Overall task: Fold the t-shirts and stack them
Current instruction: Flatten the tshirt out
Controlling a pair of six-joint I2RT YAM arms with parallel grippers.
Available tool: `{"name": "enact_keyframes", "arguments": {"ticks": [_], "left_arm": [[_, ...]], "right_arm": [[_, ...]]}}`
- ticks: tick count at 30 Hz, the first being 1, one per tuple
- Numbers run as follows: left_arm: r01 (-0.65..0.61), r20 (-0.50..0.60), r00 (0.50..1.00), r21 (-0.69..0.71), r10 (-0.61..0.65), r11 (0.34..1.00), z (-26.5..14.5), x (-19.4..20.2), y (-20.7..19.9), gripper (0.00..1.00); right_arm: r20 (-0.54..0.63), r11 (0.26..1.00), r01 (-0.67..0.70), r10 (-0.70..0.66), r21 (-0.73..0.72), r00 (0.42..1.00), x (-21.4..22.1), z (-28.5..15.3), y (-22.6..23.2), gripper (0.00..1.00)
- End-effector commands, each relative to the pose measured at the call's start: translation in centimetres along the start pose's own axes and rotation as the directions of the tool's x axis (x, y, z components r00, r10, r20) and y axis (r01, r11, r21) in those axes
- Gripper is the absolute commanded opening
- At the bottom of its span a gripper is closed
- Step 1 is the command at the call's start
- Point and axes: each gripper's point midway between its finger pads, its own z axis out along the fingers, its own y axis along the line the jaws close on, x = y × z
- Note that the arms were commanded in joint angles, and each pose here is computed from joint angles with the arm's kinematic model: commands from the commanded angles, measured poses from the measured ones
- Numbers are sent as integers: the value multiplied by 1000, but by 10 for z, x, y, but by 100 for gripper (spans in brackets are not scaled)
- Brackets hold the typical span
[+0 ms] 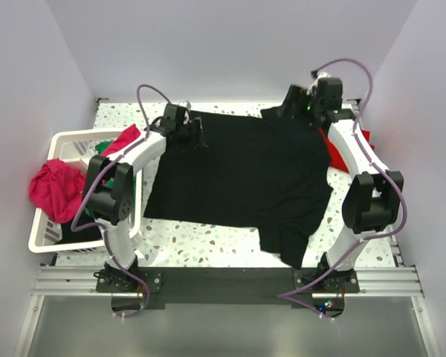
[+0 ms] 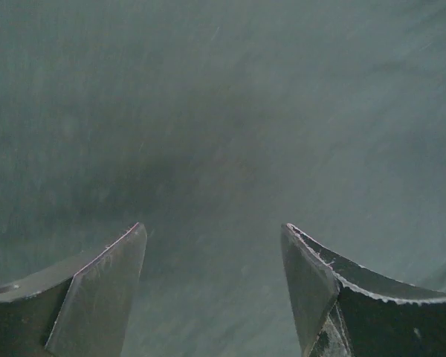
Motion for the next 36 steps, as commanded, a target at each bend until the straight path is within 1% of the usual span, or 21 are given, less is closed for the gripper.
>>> {"name": "enact_keyframes", "arguments": {"ticks": [1, 2, 4, 5, 7, 8, 13, 15, 19, 26, 31, 35, 36], "left_arm": [[14, 13, 1000, -11, -13, 1000, -21, 0, 1, 78], [12, -2, 1000, -18, -12, 1000, -20, 6, 4, 78], [15, -44, 999, -31, -17, 999, -17, 20, 10, 79], [15, -54, 998, -38, -17, 999, -16, 24, 13, 79], [16, -73, 997, -58, -20, 998, -14, 34, 20, 80], [15, -73, 997, -60, -19, 998, -13, 36, 22, 80], [3, -145, 989, -90, -16, 996, 1, 58, 35, 83], [-2, -167, 986, -95, -14, 995, 7, 66, 39, 83], [-17, -178, 984, -104, -2, 994, 17, 69, 44, 83], [-46, -196, 980, -103, 26, 994, 33, 67, 46, 83], [-73, -199, 978, -85, 55, 994, 51, 58, 43, 83], [-90, -200, 976, -23, 84, 996, 67, 51, 29, 83], [-100, -192, 977, -10, 96, 995, 74, 46, 25, 83]], "right_arm": [[-159, 1000, -9, 11, 13, 987, 58, -16, -3, 99], [-203, 999, -24, 30, 32, 979, 79, -21, -10, 99], [-241, 997, -52, 64, 52, 968, 98, -27, -14, 99], [-281, 995, -62, 82, 77, 956, 118, -29, -21, 99], [-304, 991, -82, 111, 108, 946, 132, -36, -27, 99], [-332, 987, -87, 129, 139, 934, 147, -39, -34, 99], [-412, 967, -106, 196, 232, 890, 186, -40, -52, 99], [-425, 957, -102, 214, 273, 879, 195, -38, -61, 99], [-466, 939, -105, 258, 328, 847, 215, -29, -74, 99], [-476, 904, -132, 333, 407, 814, 226, -18, -98, 99], [-454, 884, -136, 356, 448, 817, 218, -11, -116, 99], [-434, 869, -131, 363, 477, 825, 209, -4, -126, 99], [-421, 855, -143, 383, 499, 822, 206, -3, -138, 99]]}}
